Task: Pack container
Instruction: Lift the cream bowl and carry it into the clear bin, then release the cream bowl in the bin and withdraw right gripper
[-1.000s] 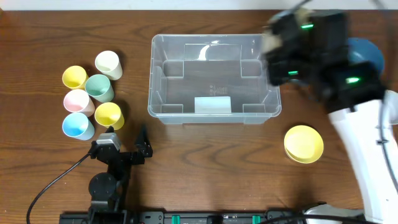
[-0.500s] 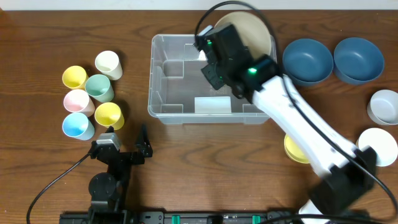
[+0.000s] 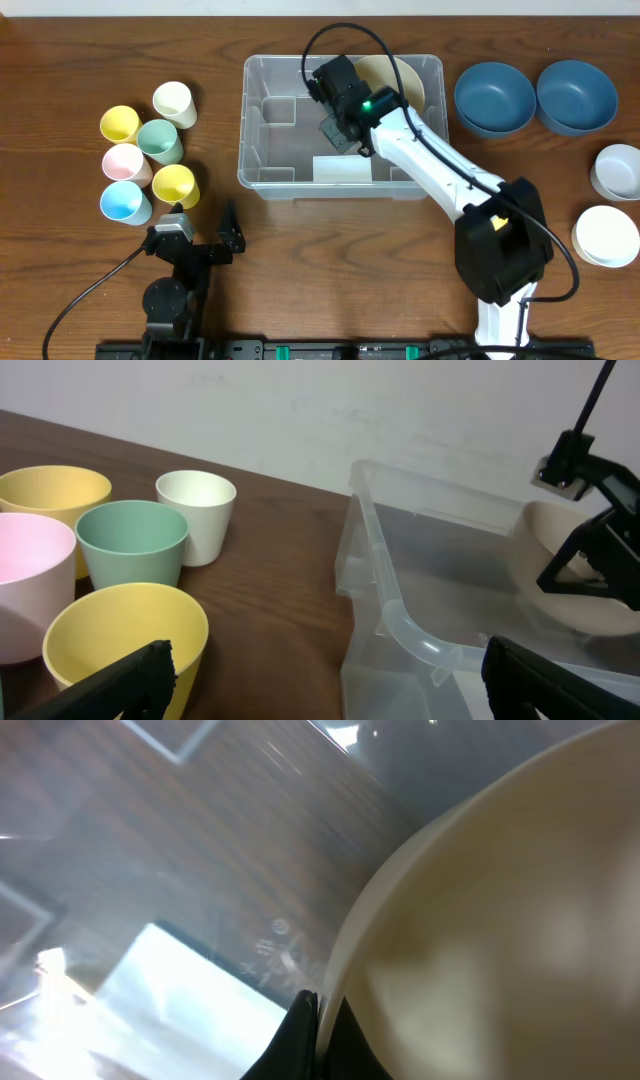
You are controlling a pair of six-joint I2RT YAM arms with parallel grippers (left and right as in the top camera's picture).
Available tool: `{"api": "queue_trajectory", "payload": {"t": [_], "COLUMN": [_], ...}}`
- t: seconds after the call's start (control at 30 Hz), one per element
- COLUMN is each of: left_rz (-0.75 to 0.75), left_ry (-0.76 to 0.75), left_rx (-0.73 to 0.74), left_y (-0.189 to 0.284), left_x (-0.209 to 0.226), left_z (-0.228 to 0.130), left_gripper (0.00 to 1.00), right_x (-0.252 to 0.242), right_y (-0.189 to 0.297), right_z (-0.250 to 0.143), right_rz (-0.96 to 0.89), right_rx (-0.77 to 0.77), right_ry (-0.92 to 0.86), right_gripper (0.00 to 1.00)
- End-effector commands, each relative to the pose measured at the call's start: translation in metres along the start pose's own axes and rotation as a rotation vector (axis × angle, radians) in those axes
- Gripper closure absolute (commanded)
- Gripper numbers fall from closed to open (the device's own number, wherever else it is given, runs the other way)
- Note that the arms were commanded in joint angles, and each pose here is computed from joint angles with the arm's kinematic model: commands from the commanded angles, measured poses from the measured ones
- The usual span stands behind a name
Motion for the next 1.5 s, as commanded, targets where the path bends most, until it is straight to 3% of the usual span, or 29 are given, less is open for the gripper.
{"api": "queue_trajectory", "payload": {"t": [0.0, 0.37, 0.47, 0.9, 1.13, 1.27, 1.47], "left_rz": [0.018, 0.017, 0.017, 0.017, 0.017, 0.017, 0.017], "left_ry": [-0.012, -0.012, -0.012, -0.012, -0.012, -0.012, -0.012], "left_rx": [0.043, 0.043, 0.043, 0.043, 0.043, 0.043, 0.043], "left_y": [-0.001, -0.001, -0.001, -0.001, -0.001, -0.001, -0.001], "left_x": [0.005, 0.005, 0.005, 0.005, 0.005, 0.005, 0.005], "left_z": [-0.012, -0.012, -0.012, -0.012, -0.012, -0.012, -0.012], "left_gripper": [0.02, 0.02, 0.02, 0.02, 0.02, 0.02, 0.02], "right_x": [-0.014, -0.018, -0.018, -0.021, -0.037, -0.057, -0.128], "right_y": [-0.007, -0.009, -0.009, -0.006, 0.055, 0.105, 0.140], "right_z": [-0.002, -0.002, -0.002, 0.001, 0.027, 0.034, -0.002], "right_rz": [-0.032, -0.035, -0.035, -0.039, -0.041, -0.057, -0.122], "right_rx": [0.014, 0.009, 0.009, 0.001, -0.078, -0.127, -0.082], "right_ry": [-0.058, -0.073, -0.073, -0.080, -0.133, -0.183, -0.535], "right_gripper": [0.99, 0.99, 0.73, 0.69, 0.61, 0.46, 0.40]}}
Point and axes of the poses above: each gripper's point midway between its finger pads, its own y axis back along the fingers, its own x axis along the line the jaws close on, z = x × y, the point moved 7 cm from there along y, back along the fingers, and after that the axes turned 2 degrees about y, right-handed, at the moved point
